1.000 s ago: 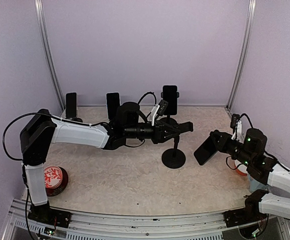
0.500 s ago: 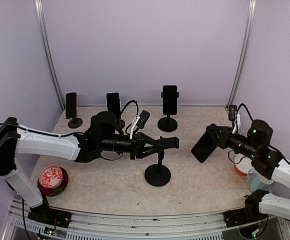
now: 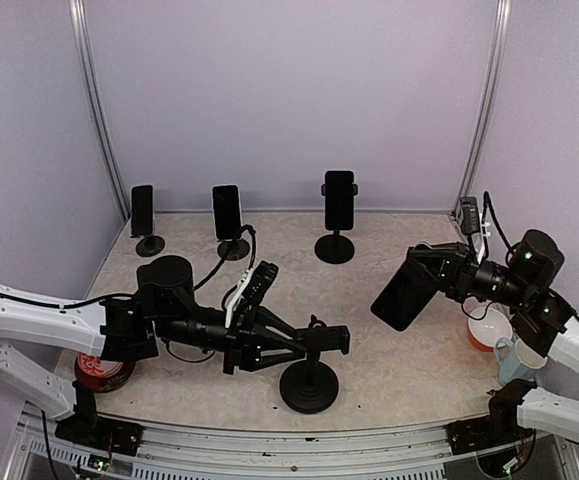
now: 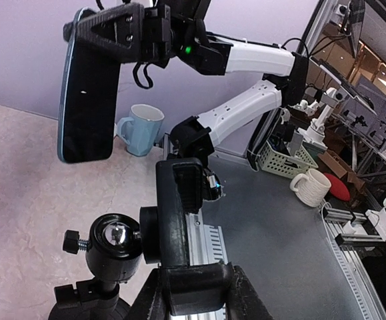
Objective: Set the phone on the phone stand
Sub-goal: Move the phone stand to the center of the board.
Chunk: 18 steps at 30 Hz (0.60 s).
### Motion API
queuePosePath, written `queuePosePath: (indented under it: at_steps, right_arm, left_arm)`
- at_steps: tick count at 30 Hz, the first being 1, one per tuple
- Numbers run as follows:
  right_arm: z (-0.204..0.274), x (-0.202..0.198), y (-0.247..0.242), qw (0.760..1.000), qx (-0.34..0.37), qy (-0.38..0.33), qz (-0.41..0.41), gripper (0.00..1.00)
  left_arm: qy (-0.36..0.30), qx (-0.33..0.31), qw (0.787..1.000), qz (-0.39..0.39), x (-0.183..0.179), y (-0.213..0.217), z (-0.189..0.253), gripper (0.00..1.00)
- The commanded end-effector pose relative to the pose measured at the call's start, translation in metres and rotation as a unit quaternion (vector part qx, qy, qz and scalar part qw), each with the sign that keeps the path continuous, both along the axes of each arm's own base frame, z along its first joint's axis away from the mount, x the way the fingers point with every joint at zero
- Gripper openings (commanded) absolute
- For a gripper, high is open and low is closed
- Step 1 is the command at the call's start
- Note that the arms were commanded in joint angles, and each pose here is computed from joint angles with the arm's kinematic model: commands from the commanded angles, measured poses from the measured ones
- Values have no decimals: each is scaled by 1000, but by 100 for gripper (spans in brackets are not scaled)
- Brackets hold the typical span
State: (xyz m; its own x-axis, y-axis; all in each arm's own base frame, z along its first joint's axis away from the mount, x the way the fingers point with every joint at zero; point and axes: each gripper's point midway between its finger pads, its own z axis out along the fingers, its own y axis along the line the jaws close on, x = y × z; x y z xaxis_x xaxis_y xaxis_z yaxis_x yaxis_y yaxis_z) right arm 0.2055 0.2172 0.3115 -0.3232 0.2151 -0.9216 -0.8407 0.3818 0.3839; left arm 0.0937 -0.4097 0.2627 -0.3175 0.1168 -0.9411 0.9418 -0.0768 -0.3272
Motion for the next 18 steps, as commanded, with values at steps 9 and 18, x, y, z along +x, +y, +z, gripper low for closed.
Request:
queuePosePath:
  at_steps: [9,18]
  right_arm:
    - [93,-79,18,969,103,-141,172,0]
    - [107,-136,89,924,88,-184,324,0]
  left_arm:
    - [-32,-35,999,12,-23,21,14,0]
    - [-33,-25,999,4,-28,20,7,0]
